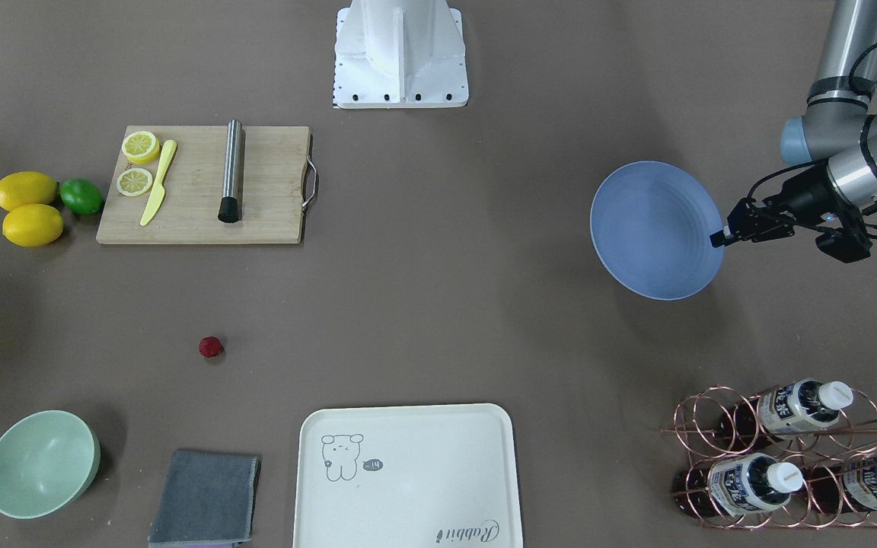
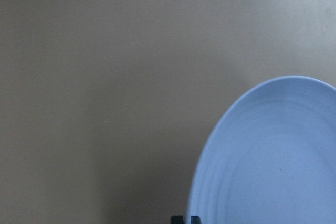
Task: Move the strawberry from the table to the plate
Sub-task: 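Push the blue plate to center with left gripper while right gripper approaches strawberry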
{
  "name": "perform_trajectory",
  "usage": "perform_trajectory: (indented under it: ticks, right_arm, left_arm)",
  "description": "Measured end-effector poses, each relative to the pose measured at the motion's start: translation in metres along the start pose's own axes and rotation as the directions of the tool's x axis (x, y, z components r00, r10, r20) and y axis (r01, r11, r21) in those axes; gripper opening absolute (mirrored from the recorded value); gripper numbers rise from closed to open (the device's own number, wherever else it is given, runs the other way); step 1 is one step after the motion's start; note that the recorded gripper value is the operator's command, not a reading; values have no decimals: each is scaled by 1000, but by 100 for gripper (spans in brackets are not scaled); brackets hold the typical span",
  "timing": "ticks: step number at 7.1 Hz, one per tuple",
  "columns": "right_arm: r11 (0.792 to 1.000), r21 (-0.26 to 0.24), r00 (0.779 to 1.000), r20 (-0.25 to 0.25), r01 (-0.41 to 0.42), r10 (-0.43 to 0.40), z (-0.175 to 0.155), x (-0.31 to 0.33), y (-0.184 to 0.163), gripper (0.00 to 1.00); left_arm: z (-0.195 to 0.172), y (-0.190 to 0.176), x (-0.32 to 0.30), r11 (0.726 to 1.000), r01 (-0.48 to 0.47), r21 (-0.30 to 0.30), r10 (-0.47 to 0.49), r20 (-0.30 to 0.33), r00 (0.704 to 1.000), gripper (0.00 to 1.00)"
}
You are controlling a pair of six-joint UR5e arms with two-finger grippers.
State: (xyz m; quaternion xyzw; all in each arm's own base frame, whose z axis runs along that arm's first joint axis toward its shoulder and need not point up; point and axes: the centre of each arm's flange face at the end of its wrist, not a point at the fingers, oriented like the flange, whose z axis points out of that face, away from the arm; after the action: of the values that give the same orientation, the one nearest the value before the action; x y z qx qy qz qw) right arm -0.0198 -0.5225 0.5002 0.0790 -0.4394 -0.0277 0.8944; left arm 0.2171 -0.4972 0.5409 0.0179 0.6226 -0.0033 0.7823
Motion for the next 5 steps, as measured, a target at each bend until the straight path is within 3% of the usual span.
perform_trajectory:
  ticks: [2, 5]
  right_arm:
    - [999, -5, 999, 20, 34, -33, 10, -51, -21, 100]
    - [1000, -9, 1000, -5, 22, -22, 34, -108, -41, 100]
  left_arm:
    - [5, -29, 57, 998, 39, 45, -39, -6, 999, 0]
    - [21, -22, 171, 990, 72, 118, -82, 81, 993, 0]
